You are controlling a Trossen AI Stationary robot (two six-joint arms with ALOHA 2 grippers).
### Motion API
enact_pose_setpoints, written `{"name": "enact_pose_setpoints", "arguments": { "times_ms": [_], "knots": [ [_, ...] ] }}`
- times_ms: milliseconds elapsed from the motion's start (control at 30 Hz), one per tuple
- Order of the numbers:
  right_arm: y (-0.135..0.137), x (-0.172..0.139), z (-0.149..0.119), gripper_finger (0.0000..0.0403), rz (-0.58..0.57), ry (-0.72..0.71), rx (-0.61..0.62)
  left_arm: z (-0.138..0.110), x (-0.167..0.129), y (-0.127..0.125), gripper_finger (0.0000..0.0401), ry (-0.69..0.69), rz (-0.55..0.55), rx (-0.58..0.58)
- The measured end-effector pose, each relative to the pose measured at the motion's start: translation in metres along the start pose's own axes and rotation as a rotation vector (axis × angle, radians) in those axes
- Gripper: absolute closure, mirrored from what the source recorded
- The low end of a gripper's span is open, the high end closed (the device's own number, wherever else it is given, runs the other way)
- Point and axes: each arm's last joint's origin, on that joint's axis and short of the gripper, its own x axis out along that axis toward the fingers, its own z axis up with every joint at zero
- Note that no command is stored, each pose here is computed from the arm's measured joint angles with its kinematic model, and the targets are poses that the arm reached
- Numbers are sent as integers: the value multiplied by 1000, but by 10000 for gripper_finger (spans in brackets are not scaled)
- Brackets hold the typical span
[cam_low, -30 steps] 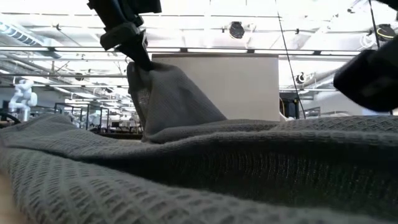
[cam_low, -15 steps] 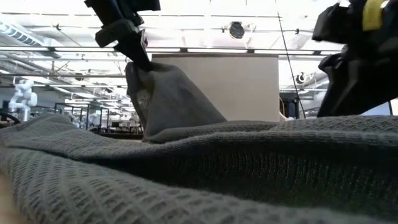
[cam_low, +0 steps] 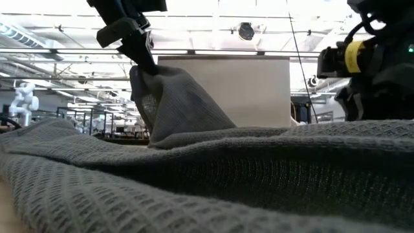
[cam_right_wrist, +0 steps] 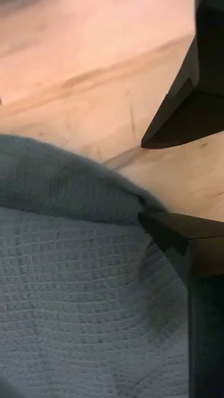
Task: Fold towel
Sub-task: Fold the gray towel
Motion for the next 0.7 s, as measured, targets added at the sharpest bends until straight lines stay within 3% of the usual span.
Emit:
{"name": "enact_pose_setpoints", "arguments": {
  "times_ms": [133, 400, 500, 633, 700],
  "knots": [
    [3, 9, -3, 239, 130, -83, 54, 0, 0, 0, 401, -4, 0, -3],
    [-9, 18, -10, 249, 112, -85, 111, 0, -1, -2, 401, -7, -4, 2],
    [-9, 18, -10, 290, 110, -92, 80, 0, -1, -2, 401, -7, -4, 3],
    [-9, 18, -9, 382, 104, -99, 34, 0, -1, -2, 401, -6, -4, 3],
    [-9, 18, -9, 392, 104, -98, 23, 0, -1, -2, 401, -6, -4, 3]
  ]
}}
